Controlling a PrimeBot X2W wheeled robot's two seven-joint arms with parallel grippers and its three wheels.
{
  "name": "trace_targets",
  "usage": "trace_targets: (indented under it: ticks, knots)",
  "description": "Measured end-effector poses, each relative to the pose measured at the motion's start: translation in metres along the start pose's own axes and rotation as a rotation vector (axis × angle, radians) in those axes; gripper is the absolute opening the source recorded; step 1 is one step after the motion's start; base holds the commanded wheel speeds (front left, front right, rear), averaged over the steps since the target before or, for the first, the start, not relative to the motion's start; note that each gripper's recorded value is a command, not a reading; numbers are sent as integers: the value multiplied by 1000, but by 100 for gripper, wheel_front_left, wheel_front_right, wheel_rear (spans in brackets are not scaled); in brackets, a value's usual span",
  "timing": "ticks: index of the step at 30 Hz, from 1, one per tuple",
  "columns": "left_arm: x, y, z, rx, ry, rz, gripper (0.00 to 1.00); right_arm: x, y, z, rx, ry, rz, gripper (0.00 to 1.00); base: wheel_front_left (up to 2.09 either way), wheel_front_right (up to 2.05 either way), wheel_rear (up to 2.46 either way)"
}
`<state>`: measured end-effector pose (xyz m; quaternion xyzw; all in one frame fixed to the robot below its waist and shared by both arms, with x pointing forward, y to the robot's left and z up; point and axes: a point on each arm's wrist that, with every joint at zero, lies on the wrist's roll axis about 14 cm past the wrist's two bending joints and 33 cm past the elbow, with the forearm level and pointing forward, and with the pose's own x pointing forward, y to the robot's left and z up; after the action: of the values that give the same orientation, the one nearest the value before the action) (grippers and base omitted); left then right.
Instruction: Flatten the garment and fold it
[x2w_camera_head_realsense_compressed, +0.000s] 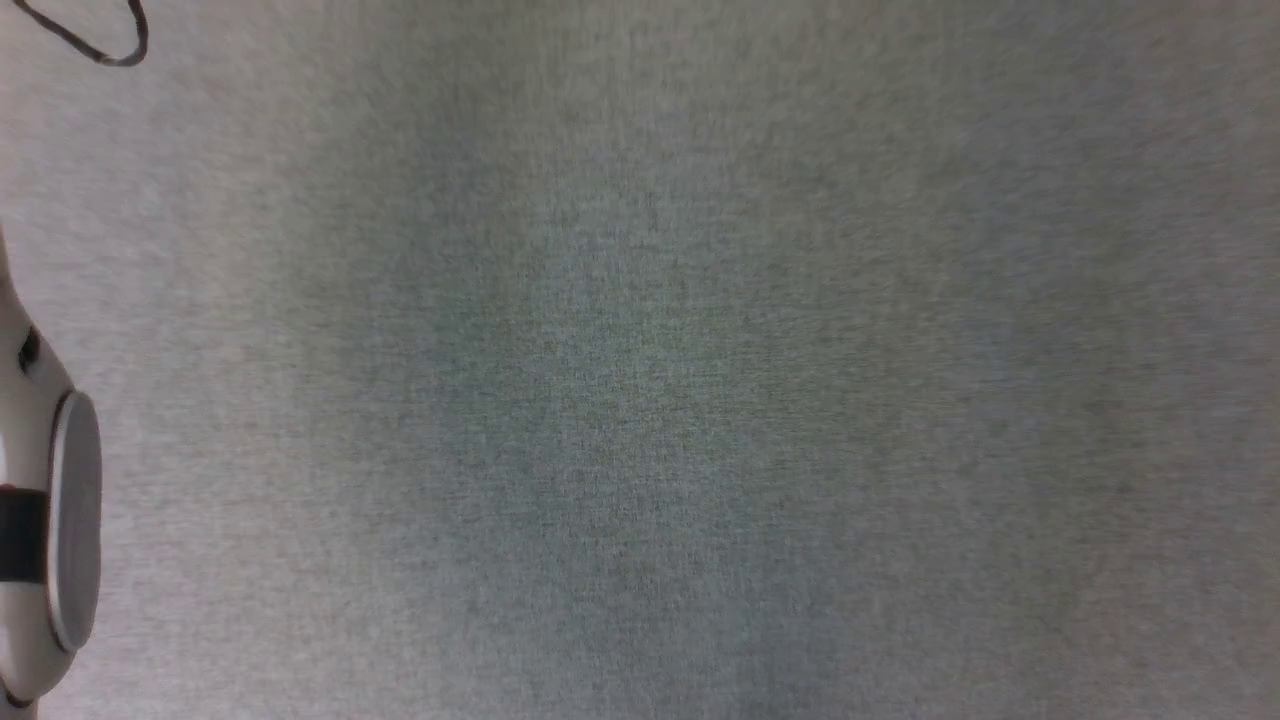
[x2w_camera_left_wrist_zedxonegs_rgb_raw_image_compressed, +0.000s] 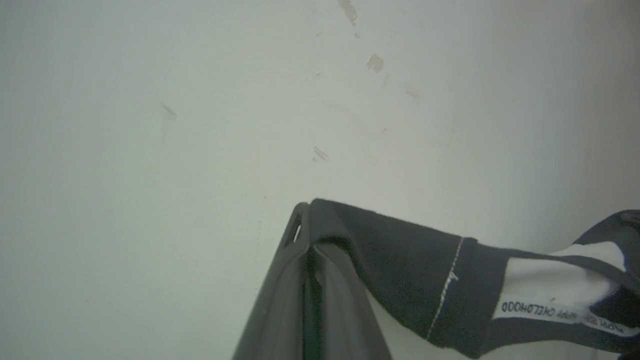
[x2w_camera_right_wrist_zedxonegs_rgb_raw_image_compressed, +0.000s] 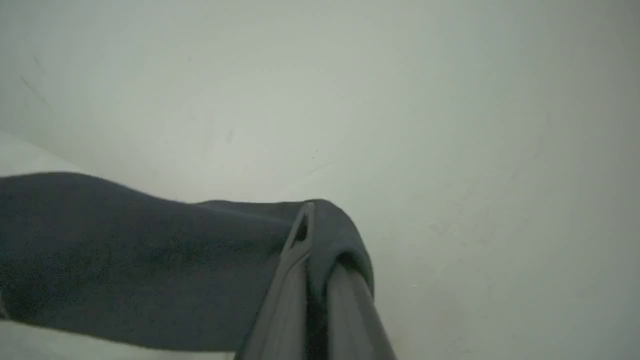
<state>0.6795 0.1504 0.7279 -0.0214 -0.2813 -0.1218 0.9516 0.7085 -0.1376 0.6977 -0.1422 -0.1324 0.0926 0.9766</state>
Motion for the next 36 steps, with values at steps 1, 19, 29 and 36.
trace_targets:
  ticks: [1, 19, 29, 36]
  knots:
    - [-2, 1, -14, -2, 13, -3, 0, 2, 1, -17, 1, 23, 3, 0, 0, 0, 0]
    - [-76, -26, -99, -72, 113, -116, 0, -44, 44, -118, 112, 114, 122, 0, 0, 0, 0]
    - [-167, -55, -70, -52, 245, -148, 0, -142, 56, -112, 220, 226, 131, 0, 0, 0, 0]
    - [-242, -80, -45, -48, 349, -133, 0, -227, 52, -112, 283, 331, 70, 0, 0, 0, 0]
